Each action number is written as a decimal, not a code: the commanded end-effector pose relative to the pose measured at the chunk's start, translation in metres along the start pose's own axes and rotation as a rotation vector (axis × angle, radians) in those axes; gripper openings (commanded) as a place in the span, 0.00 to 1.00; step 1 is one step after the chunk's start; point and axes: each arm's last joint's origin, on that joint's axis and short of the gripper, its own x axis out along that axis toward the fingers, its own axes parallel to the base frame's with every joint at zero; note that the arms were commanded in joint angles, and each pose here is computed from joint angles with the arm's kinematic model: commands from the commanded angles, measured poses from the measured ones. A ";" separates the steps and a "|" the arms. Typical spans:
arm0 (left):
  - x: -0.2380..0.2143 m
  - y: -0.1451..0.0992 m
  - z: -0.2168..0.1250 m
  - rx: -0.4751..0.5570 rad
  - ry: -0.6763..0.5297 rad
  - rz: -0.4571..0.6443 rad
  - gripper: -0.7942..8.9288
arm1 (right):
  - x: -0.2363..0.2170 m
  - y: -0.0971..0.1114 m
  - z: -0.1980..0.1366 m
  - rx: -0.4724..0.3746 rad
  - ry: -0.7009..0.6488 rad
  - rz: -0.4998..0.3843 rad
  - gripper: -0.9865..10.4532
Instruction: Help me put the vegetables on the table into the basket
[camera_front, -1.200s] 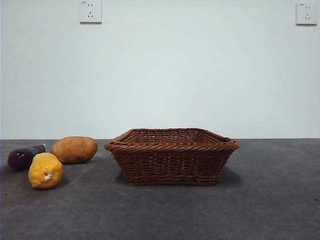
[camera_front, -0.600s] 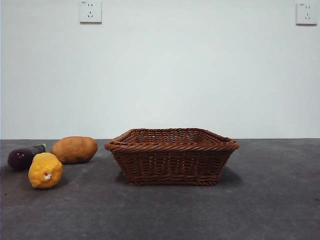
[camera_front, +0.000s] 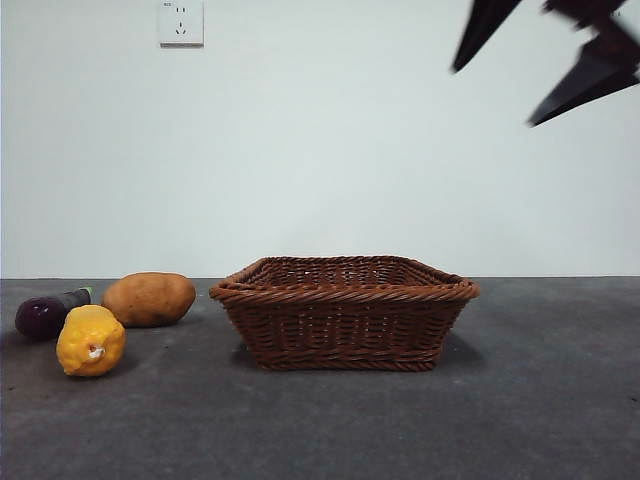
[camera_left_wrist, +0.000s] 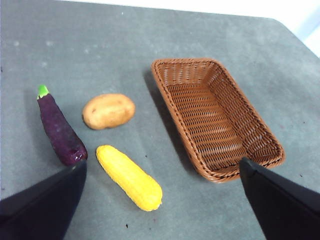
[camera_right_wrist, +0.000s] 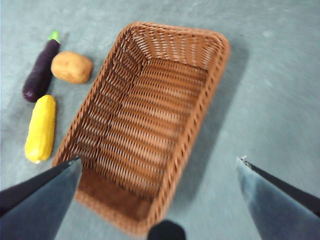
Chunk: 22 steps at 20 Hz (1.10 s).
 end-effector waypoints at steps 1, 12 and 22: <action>0.003 0.001 0.002 0.009 0.001 -0.006 0.67 | 0.029 -0.005 0.014 0.013 0.049 0.007 0.58; 0.012 0.004 0.007 0.006 0.006 -0.005 0.67 | 0.145 -0.040 0.008 0.057 0.250 -0.057 0.58; 0.025 0.010 0.009 -0.012 0.044 -0.002 0.67 | 0.197 -0.037 -0.011 0.057 0.314 -0.057 0.44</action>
